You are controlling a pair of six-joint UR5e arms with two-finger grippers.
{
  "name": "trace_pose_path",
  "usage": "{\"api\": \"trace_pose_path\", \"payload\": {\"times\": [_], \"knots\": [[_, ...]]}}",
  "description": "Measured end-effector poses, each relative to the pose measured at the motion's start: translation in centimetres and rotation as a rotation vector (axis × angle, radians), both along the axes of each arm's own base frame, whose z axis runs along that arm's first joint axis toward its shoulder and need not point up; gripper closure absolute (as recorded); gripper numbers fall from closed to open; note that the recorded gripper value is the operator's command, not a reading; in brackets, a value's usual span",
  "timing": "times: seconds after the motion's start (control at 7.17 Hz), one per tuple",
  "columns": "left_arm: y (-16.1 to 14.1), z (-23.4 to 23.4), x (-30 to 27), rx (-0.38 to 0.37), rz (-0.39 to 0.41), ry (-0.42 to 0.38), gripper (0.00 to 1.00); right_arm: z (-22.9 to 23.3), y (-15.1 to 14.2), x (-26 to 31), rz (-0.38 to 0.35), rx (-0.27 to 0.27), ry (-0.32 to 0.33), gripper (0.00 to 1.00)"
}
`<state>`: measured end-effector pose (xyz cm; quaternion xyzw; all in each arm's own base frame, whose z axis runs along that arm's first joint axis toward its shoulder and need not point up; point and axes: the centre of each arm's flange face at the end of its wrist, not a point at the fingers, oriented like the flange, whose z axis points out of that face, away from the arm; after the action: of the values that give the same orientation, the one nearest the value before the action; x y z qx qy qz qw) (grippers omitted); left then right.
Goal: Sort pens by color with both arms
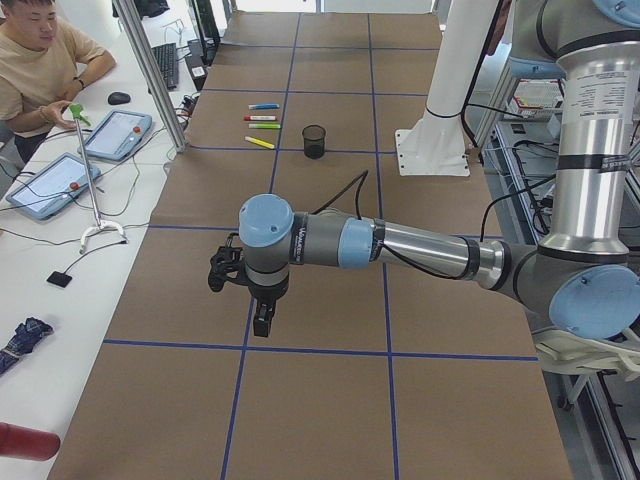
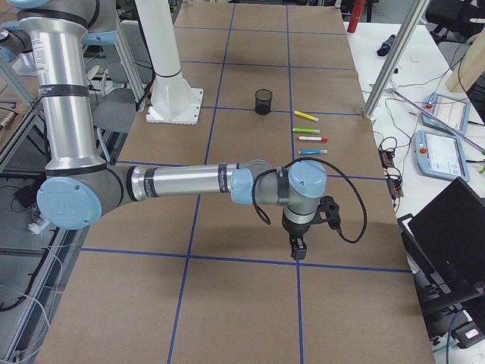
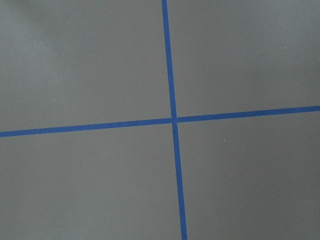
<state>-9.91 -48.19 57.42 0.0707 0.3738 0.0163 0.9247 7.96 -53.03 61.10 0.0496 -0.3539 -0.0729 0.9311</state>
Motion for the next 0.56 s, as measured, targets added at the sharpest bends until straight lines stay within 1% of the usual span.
{"api": "trace_pose_path", "payload": {"times": [0.56], "knots": [[0.05,-0.08,-0.01,0.020,0.001,-0.002,0.01,-0.01,0.07,-0.04,-0.001,0.009,-0.001,0.00]]}}
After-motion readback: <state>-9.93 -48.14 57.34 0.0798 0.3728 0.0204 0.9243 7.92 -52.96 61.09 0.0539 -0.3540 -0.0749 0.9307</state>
